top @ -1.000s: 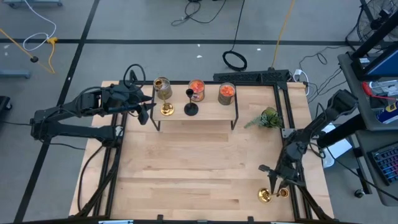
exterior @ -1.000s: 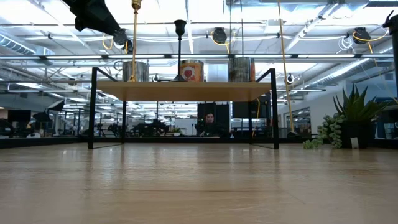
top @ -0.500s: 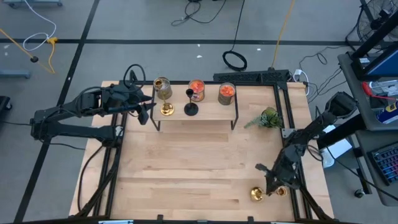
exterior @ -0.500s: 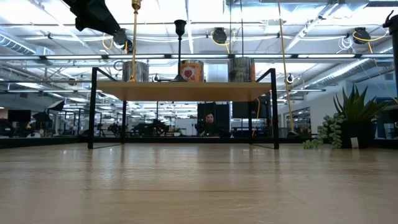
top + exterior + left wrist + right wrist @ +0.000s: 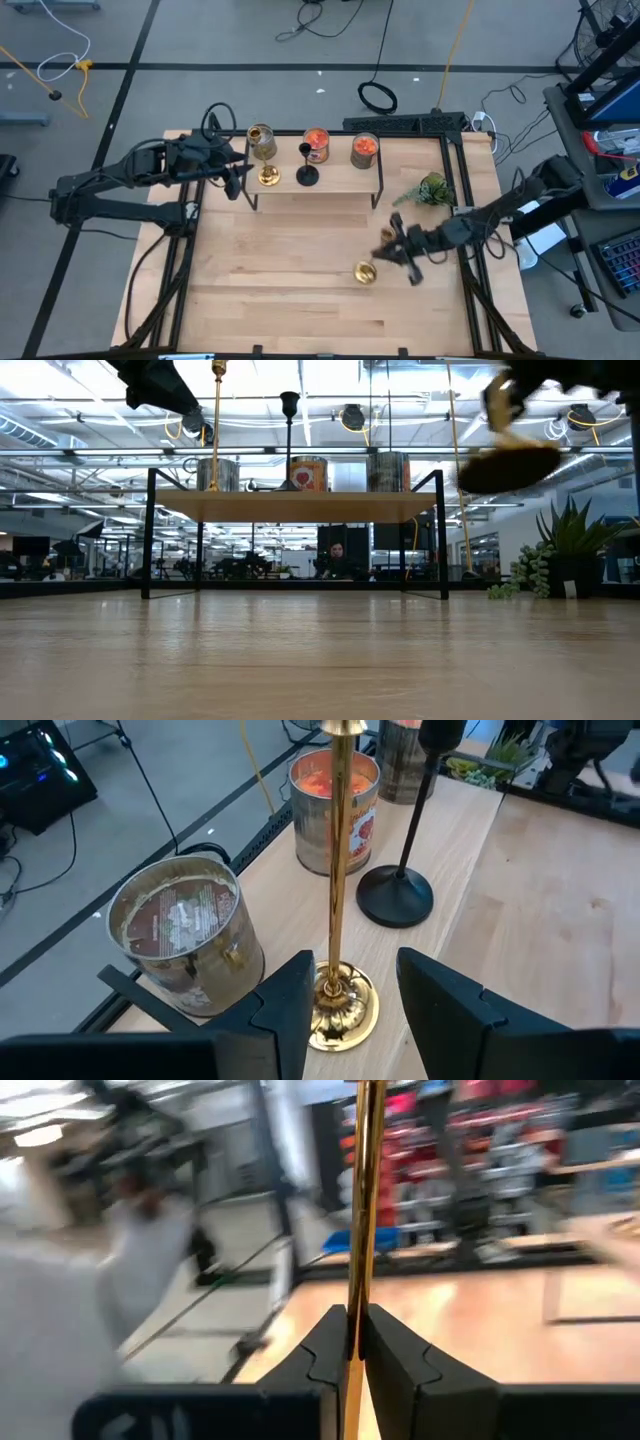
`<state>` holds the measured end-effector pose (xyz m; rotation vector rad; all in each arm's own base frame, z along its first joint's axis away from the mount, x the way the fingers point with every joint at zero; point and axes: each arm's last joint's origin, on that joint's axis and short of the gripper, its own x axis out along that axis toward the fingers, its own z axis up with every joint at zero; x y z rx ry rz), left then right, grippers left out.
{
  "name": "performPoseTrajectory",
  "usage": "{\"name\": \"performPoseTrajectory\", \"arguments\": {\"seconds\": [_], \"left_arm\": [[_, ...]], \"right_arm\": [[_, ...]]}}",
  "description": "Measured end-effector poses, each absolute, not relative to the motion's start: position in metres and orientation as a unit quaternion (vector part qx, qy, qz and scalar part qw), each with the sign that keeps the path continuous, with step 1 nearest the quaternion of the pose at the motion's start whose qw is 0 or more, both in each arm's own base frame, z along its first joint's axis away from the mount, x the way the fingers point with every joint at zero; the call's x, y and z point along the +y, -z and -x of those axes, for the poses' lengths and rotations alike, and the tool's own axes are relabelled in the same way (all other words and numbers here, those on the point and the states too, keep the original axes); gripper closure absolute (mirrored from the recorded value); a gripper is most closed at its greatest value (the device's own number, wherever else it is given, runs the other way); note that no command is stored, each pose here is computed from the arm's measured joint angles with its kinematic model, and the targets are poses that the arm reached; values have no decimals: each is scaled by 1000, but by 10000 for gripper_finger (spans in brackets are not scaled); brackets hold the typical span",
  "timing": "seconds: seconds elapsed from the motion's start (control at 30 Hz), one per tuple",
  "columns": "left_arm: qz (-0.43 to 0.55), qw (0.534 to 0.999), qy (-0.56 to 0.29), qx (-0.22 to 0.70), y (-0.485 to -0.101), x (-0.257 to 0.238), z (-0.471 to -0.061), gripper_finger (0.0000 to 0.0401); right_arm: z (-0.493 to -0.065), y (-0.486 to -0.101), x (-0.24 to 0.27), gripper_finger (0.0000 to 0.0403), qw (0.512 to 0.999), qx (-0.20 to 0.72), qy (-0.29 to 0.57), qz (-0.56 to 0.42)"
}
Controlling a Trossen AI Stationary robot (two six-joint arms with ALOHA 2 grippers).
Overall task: Pick & Place candle stick holders
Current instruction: Put the gold candle holder on the shelf
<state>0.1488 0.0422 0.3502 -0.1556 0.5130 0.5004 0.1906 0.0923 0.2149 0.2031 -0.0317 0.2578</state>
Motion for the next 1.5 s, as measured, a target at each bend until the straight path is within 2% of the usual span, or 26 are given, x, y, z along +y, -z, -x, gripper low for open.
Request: {"name": "performPoseTrajectory", "arguments": {"seconds": [0.33,0.53,0.8,1.13,1.5], "left_arm": [[48,926,-236,289,-340,47,-169,247],[28,925,-230,301,-337,48,-173,247],[25,926,-229,300,-337,48,-174,247],[16,925,-225,305,-337,48,-173,247],[18,926,-226,303,-337,48,-173,247]], "right_arm": [[-226,-274,54,381,994,-81,-20,-75],[-233,-279,13,384,992,-71,74,-68],[-220,-276,-36,384,977,-32,180,-111],[-191,-287,-52,384,967,-23,229,-108],[-193,-281,-65,384,963,2,259,-78]]}}
